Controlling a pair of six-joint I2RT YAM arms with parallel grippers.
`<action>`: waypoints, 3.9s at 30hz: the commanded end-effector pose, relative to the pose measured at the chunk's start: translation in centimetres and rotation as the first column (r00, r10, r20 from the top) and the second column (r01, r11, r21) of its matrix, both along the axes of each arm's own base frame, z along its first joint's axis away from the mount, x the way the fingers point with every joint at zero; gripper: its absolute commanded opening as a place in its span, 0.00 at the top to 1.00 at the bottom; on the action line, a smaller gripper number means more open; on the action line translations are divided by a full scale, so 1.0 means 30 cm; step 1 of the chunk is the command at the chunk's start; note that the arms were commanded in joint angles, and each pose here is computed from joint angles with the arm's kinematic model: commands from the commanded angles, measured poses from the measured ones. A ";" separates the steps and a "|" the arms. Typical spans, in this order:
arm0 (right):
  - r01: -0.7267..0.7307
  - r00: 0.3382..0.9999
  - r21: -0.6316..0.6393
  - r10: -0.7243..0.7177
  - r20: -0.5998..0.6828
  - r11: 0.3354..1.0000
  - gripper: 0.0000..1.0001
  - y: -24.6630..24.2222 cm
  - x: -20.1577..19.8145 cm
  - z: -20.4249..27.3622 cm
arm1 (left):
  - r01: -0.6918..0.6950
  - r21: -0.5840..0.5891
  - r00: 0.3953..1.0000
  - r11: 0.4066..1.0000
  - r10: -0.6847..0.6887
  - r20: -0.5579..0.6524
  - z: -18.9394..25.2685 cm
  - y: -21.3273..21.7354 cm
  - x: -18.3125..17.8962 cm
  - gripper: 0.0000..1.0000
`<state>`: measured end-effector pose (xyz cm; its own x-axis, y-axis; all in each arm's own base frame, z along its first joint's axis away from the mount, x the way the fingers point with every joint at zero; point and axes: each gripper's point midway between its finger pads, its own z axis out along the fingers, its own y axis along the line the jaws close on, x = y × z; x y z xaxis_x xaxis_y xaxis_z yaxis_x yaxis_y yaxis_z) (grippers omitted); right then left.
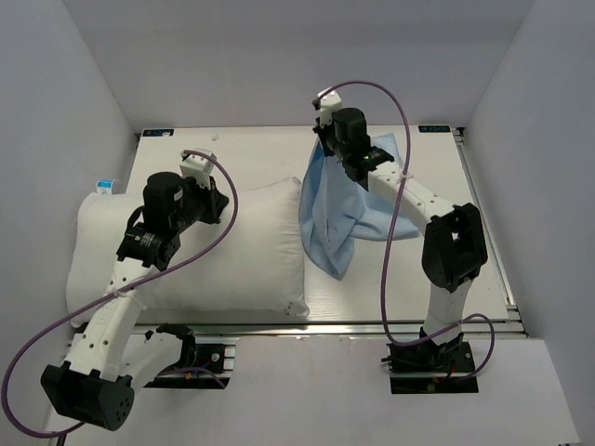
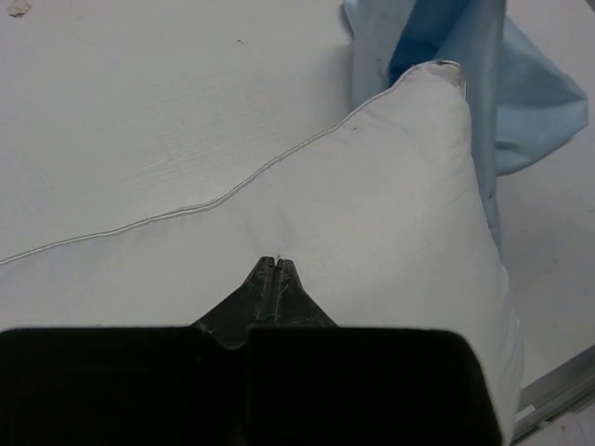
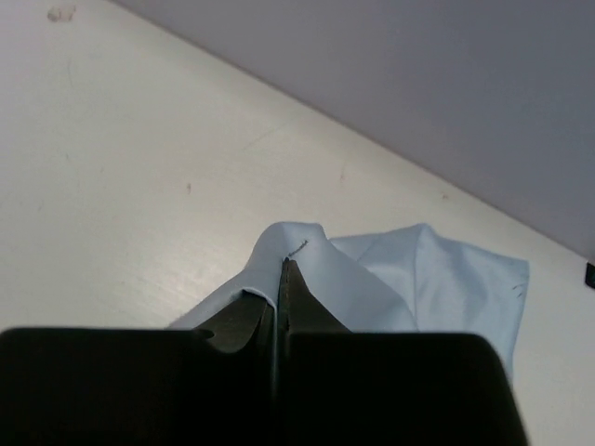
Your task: Put the pillow into the pillowcase
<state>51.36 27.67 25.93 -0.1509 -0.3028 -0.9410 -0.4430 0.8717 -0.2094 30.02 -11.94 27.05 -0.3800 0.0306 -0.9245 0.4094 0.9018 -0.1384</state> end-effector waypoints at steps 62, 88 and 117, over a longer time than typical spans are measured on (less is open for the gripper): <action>-0.577 0.806 -0.170 0.590 0.036 0.799 0.84 0.379 -0.215 0.111 | 0.097 -0.031 0.995 0.995 -0.096 0.023 -0.002 -0.156 0.345 1.00; -0.356 0.914 -0.159 0.379 0.144 0.921 0.99 0.336 -0.137 0.186 | 0.167 -0.094 0.985 0.981 -0.170 -0.019 -0.033 -0.164 0.159 1.00; -0.585 0.778 -0.196 0.613 0.138 0.787 1.00 0.387 -0.566 0.187 | 0.004 0.057 0.999 0.998 -0.002 -0.045 -0.099 -0.074 0.302 1.00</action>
